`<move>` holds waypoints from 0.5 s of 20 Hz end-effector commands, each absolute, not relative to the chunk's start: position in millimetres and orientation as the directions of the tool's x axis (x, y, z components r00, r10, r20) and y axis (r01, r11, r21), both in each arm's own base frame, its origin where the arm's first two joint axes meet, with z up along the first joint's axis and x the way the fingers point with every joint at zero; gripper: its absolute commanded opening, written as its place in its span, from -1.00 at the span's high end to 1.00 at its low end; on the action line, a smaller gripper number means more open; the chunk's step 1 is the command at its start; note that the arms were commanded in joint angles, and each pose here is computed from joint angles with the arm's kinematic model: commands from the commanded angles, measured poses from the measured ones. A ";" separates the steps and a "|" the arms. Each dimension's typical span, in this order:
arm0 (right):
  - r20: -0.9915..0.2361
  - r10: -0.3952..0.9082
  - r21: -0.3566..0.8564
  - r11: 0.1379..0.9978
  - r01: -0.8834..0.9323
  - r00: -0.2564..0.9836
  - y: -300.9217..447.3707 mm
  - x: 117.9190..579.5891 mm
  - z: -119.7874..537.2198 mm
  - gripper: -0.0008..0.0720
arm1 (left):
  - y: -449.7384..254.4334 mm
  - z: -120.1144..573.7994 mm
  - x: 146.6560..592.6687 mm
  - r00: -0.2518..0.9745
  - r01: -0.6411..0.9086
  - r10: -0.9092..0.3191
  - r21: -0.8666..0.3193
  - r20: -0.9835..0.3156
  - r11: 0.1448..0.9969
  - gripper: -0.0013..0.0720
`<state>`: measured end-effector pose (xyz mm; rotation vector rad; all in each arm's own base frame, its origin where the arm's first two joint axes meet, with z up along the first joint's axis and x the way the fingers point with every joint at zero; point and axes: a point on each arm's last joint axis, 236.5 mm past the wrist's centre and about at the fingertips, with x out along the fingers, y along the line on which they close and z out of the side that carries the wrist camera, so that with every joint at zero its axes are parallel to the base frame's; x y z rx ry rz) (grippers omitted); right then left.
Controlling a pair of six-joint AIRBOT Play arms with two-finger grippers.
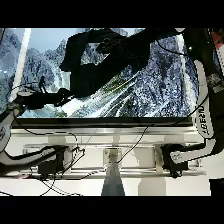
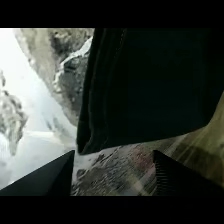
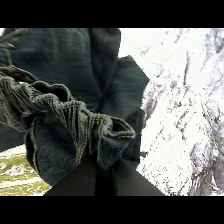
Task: Fold the clothes and pants, and hang the long-sleeved shirts on hangers.
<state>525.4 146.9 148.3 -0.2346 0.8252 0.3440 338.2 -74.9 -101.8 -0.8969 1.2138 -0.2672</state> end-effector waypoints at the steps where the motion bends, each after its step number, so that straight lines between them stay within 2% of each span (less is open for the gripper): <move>1: -0.744 0.185 -0.091 0.924 -0.371 0.642 138.3 529.6 149.7 0.85 | -84.1 -114.5 361.9 0.448 -0.294 -0.616 -0.757 -0.648 0.584 -0.10; 5: -0.719 0.144 -0.132 0.932 -0.337 0.680 120.7 538.3 158.2 0.85 | -74.0 -117.7 384.9 0.531 -0.320 -0.549 -0.753 -0.645 0.575 0.90; 7: -0.715 0.121 -0.135 0.943 -0.305 0.688 102.3 540.6 162.1 0.85 | -61.5 -102.1 406.1 0.589 -0.315 -0.525 -0.773 -0.614 0.551 0.91; 10: -0.691 0.054 -0.130 0.972 -0.198 0.721 51.0 544.3 178.8 0.85 | -31.4 -29.6 460.2 0.717 -0.176 -0.474 -0.790 -0.512 0.587 0.91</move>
